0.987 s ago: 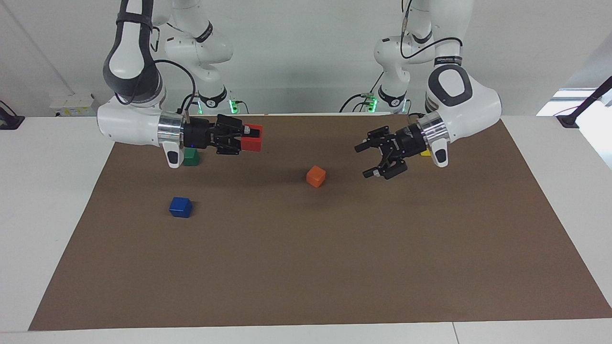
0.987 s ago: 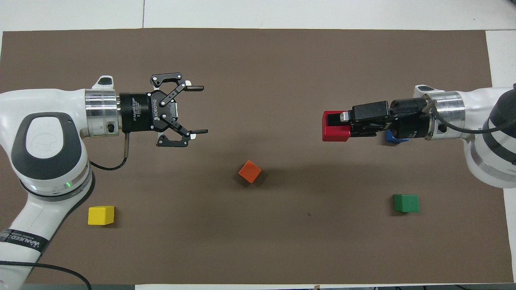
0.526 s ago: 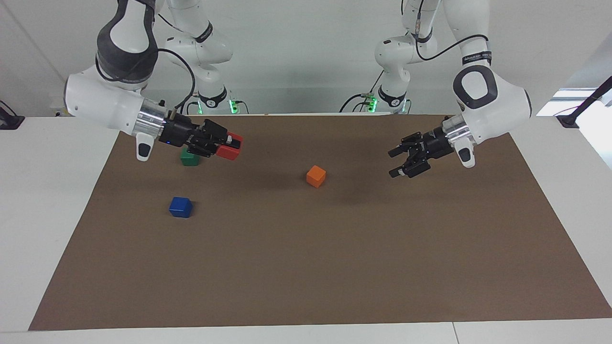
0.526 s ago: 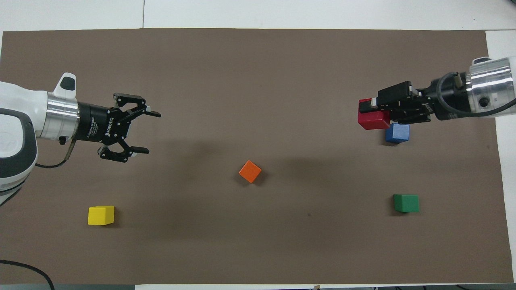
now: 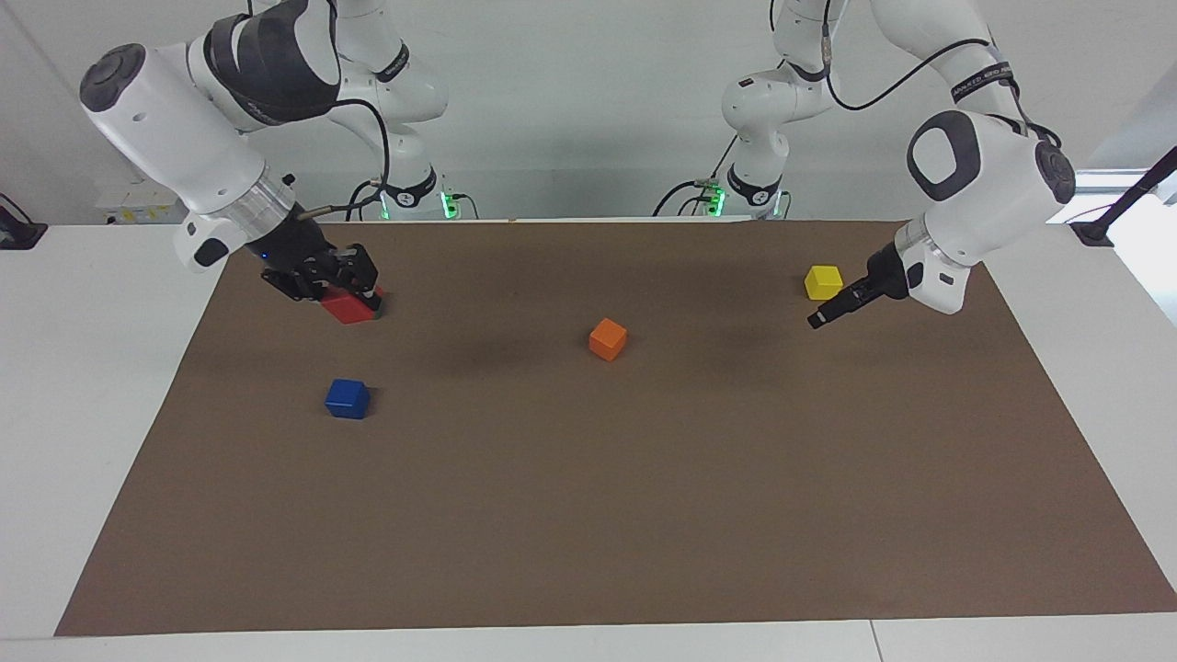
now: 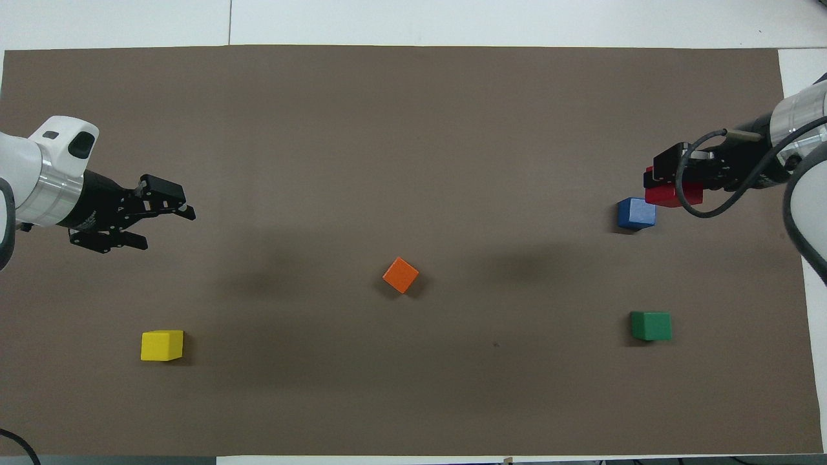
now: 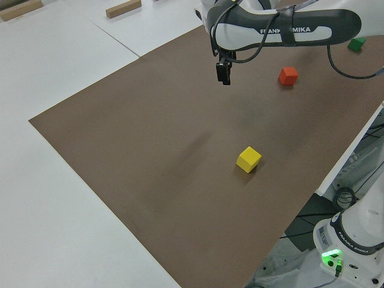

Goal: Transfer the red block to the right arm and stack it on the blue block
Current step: 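Carry the red cube with the right gripper over the blue cube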

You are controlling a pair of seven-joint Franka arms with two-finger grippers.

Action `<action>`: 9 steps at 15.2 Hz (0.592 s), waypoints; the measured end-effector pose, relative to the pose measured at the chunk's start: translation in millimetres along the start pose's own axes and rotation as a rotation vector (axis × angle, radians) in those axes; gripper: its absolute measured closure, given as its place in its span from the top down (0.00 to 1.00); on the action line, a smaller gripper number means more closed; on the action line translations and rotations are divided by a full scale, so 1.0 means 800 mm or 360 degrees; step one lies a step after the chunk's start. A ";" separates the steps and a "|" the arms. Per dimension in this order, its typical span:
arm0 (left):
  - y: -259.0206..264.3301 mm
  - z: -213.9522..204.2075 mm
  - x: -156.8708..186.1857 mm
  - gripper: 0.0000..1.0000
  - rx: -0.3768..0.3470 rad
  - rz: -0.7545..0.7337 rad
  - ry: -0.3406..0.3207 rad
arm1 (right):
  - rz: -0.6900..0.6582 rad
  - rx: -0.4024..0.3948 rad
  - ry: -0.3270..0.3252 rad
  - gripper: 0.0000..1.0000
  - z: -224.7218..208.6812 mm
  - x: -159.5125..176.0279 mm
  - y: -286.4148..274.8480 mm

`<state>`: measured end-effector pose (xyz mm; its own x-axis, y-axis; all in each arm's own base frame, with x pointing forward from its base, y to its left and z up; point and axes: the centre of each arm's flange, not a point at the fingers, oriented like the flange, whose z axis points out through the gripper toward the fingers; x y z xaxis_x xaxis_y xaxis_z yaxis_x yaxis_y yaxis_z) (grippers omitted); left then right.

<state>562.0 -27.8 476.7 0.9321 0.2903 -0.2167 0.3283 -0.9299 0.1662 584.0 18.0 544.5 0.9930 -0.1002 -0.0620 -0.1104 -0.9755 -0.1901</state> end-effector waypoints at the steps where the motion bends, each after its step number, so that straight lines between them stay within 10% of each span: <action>1: 0.000 -0.014 0.000 1.00 0.0057 0.0046 0.0036 | -0.0003 -0.0038 -0.0043 0.57 0.010 0.001 0.005; 9: -0.005 -0.088 -0.036 1.00 0.0317 0.0153 0.0188 | -0.0159 -0.0205 -0.0197 0.57 0.094 0.038 0.057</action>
<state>544.4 -17.0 550.0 0.9728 0.2120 -0.0930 0.2115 -0.9773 -0.0151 605.8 -15.0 460.4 0.9852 0.0152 -0.1708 0.0024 -0.9972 -0.0748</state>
